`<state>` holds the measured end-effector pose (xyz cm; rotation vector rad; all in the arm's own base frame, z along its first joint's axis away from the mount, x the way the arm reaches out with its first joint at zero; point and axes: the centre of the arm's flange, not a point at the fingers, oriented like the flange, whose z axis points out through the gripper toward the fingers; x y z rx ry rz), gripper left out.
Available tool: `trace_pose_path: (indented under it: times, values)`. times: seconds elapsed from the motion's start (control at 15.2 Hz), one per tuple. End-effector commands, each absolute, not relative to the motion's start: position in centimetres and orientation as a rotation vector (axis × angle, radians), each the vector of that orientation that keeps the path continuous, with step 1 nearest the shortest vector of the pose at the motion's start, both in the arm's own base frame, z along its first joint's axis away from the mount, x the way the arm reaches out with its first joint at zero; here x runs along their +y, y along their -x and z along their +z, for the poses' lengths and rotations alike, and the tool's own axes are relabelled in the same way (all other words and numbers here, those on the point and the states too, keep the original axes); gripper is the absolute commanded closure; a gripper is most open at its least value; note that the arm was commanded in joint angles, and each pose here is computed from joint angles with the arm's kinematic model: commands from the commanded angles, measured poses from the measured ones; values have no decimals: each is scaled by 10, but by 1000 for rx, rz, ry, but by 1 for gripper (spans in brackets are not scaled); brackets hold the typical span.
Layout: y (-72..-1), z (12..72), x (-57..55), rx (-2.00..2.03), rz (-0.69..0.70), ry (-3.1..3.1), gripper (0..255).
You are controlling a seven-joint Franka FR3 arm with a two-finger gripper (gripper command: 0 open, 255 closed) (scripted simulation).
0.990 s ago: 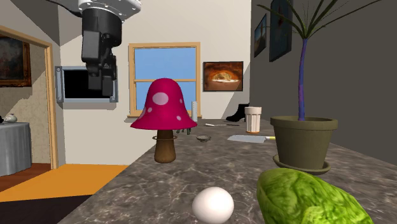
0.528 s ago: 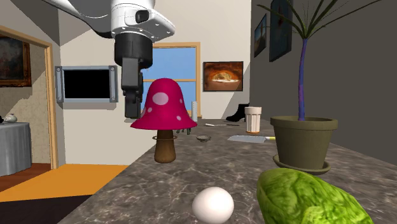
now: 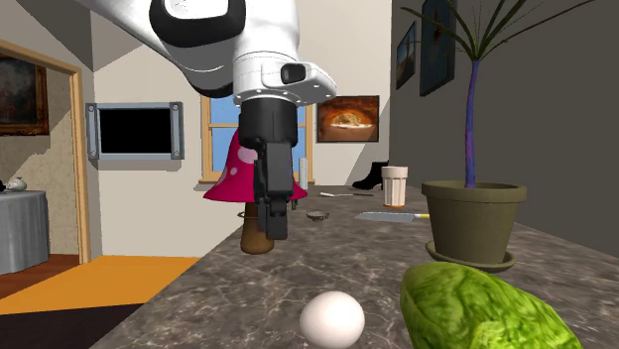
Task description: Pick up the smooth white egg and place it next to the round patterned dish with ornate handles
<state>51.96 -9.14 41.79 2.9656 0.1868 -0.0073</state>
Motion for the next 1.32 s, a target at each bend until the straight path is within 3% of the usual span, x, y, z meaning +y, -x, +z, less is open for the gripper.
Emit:
trace_pose_path:
  times: [0.0,0.33,1.25]
  values:
    - [-539,401,-99,195,-5,-2954,0]
    - [-588,364,-118,211,-2,-2926,0]
    - [-590,324,-127,212,-2,-2925,0]
